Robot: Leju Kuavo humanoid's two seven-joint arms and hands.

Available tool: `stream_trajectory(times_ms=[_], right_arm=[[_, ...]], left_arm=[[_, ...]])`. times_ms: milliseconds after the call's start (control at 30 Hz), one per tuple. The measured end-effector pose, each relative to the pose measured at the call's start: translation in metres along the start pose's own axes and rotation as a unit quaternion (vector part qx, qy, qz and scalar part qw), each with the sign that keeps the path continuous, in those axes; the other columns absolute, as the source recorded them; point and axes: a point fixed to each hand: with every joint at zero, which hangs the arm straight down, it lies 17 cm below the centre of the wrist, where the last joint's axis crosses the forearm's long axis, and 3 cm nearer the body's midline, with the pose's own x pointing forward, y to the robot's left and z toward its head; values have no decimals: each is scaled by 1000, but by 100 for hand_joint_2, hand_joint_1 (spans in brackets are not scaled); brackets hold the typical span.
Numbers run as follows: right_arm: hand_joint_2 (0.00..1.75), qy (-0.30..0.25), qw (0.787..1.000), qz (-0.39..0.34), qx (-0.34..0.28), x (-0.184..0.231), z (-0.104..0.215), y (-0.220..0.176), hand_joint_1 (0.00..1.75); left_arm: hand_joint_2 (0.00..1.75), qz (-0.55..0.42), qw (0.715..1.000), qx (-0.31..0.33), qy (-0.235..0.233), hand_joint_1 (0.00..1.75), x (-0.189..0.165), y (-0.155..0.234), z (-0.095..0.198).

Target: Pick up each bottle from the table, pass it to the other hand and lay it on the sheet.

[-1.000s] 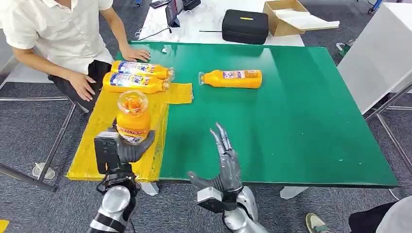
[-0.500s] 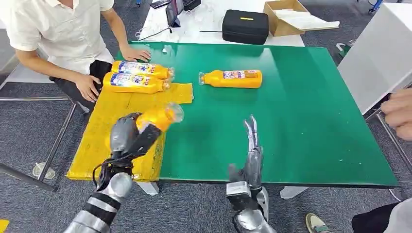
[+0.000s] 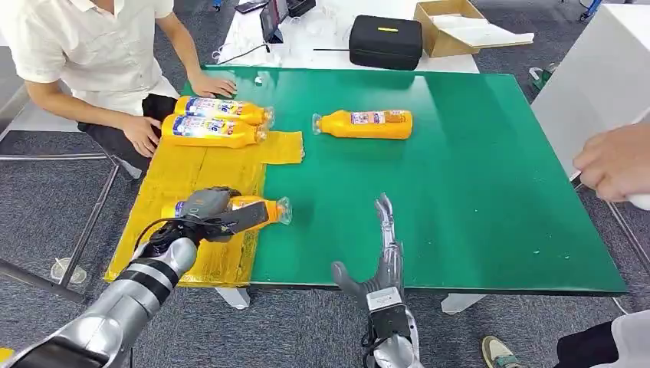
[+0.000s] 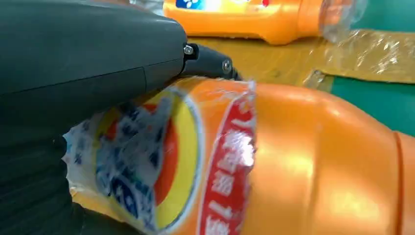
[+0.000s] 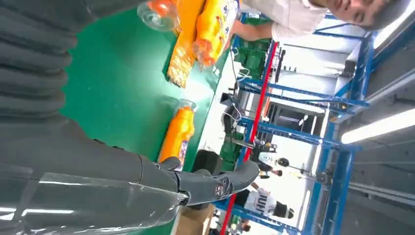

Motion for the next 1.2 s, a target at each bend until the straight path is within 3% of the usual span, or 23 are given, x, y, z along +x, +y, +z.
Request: stream_trajectory(times_ms=[33, 67, 700, 933, 1067, 1200], right_arm=[[175, 1, 1000, 0, 0, 0, 0, 0, 0], [175, 1, 1000, 0, 1, -1, 1, 1, 0], [175, 15, 999, -25, 21, -5, 6, 17, 0], [175, 26, 998, -45, 31, -10, 7, 22, 0], [175, 30, 998, -44, 28, -13, 7, 21, 0], [175, 32, 999, -29, 16, -17, 6, 13, 0]], left_arm=[[175, 0, 1000, -3, 2, 28, -2, -1, 0], [175, -1, 1000, -5, 4, 0, -3, -2, 0], [175, 36, 996, -51, 61, 0, -17, -12, -2], [175, 49, 991, -75, 103, 0, -34, -18, 3], [175, 51, 992, -63, 97, 0, -35, -15, 2], [175, 61, 997, 7, 53, 0, -19, 0, -5]])
